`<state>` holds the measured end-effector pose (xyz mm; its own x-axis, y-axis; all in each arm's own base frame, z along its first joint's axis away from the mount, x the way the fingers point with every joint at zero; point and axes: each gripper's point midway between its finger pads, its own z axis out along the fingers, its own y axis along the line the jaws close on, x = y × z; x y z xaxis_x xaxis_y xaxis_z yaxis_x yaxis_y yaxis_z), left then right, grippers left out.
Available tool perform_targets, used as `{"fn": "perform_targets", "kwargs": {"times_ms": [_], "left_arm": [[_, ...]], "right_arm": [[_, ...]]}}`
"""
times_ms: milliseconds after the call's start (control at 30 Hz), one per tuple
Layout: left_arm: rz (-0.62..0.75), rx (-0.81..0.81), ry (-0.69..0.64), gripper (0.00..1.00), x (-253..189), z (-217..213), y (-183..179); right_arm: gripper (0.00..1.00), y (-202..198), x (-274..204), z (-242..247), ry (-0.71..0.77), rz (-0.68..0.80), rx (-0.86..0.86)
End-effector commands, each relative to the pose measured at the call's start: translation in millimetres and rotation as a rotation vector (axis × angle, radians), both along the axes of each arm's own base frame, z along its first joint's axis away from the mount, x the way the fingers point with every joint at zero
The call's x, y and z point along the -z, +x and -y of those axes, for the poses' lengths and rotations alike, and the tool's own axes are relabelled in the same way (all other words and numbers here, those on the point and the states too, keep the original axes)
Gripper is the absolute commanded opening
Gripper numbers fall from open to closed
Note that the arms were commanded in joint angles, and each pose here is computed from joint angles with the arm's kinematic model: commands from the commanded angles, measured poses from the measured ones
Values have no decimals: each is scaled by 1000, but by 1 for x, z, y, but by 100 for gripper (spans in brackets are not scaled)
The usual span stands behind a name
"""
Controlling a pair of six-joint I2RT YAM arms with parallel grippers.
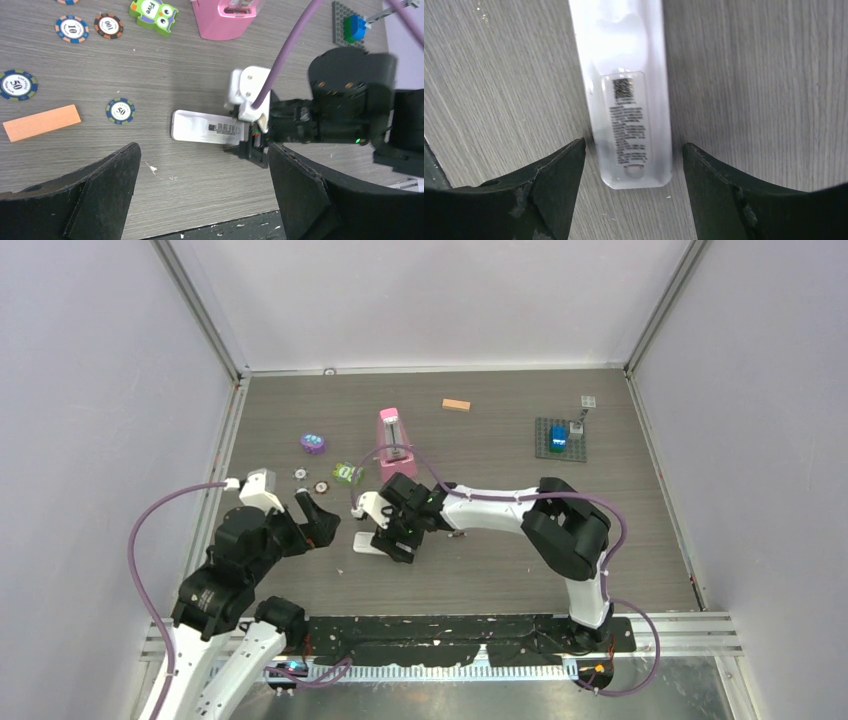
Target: Load the batteries into the remote control
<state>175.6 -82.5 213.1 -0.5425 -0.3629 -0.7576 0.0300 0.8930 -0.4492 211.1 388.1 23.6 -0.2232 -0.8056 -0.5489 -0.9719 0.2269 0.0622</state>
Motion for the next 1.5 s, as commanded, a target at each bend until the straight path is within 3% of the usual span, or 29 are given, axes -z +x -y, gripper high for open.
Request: {"fn": "perform_targets", "kwargs": {"times_ms": [0, 133, 233, 367, 467, 767, 967, 1067, 1467], "left_arm": [[65, 18, 4, 100, -31, -3, -6], [93, 15, 11, 100, -44, -8, -11], [109, 18, 9, 100, -50, -9, -15], [158, 24, -9, 100, -65, -11, -23], [218, 50, -43, 100, -78, -8, -30], [463, 354, -220, 100, -129, 39, -56], [535, 552, -365, 100, -148, 74, -66], [564, 679, -391, 99, -153, 91, -70], [443, 649, -596, 98, -148, 108, -44]], "right_arm": [[75, -4, 7, -8, -20, 105, -62], [65, -2, 13, -7, -37, 106, -44], [46, 5, 6, -7, -14, 130, 35], [34, 13, -33, -12, 127, 166, 153], [30, 8, -68, -18, 278, 103, 228], [28, -54, -215, -32, 832, -232, 212], [29, -94, -288, -14, 1087, -432, 148], [29, -108, -311, -5, 1142, -485, 125], [32, -127, -331, 6, 1185, -531, 58]]}}
